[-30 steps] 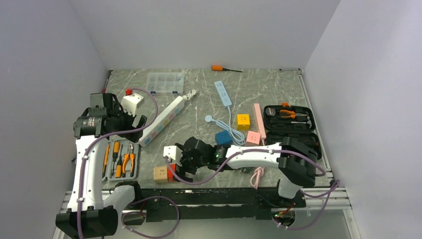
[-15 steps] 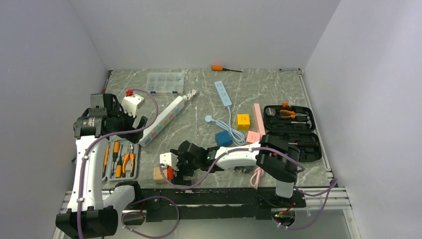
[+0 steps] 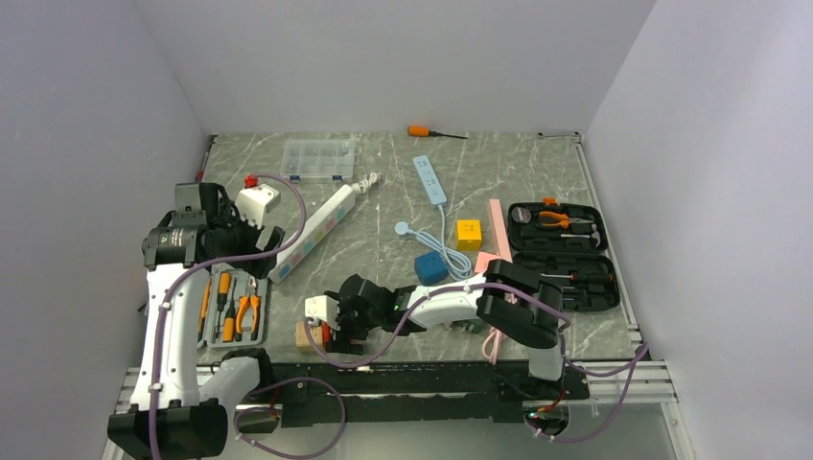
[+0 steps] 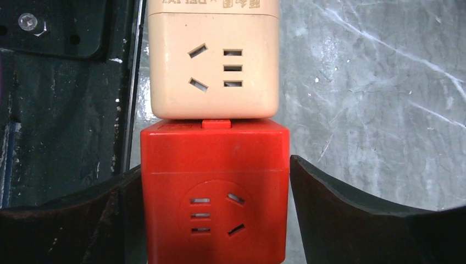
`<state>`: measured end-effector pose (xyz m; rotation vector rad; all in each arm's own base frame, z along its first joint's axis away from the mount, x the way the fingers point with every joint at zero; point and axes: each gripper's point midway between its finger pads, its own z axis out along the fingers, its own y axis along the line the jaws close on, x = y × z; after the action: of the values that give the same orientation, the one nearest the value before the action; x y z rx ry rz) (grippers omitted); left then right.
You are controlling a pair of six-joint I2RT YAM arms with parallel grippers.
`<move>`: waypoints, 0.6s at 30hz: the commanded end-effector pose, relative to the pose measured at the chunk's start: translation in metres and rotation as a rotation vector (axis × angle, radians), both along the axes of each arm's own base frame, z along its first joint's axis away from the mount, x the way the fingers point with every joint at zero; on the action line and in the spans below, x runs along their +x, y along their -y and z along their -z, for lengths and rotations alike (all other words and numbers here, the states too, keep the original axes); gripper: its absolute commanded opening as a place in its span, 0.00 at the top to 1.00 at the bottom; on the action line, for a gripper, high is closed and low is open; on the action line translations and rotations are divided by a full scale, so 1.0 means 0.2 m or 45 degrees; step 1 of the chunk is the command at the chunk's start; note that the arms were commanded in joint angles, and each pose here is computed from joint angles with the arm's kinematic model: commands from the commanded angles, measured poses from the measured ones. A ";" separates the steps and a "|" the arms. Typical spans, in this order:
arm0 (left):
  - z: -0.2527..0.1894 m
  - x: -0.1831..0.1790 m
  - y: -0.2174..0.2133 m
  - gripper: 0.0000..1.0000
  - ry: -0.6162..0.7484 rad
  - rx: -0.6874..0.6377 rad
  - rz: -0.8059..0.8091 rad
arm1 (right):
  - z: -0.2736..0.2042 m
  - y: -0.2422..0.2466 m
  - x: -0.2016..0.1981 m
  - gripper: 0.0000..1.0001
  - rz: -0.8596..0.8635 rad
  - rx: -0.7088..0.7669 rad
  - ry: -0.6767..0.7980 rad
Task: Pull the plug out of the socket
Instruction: Remove the plug from the socket.
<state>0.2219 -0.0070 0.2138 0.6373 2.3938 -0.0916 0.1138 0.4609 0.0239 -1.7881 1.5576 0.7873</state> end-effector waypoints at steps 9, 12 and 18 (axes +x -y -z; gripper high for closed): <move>-0.22 0.00 0.13 0.01 0.354 -0.040 0.248 | -0.02 -0.03 0.05 1.00 0.079 -0.032 0.026; -0.24 -0.04 0.19 0.01 0.402 -0.069 0.351 | -0.06 0.03 0.10 1.00 0.163 -0.039 0.039; -0.36 -0.19 0.38 0.06 0.443 -0.217 0.660 | -0.23 0.13 0.18 1.00 0.340 0.027 -0.026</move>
<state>0.1993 -0.0517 0.2616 0.9320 1.9900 -0.2062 0.1288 0.4452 0.0273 -1.7001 1.6967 0.6969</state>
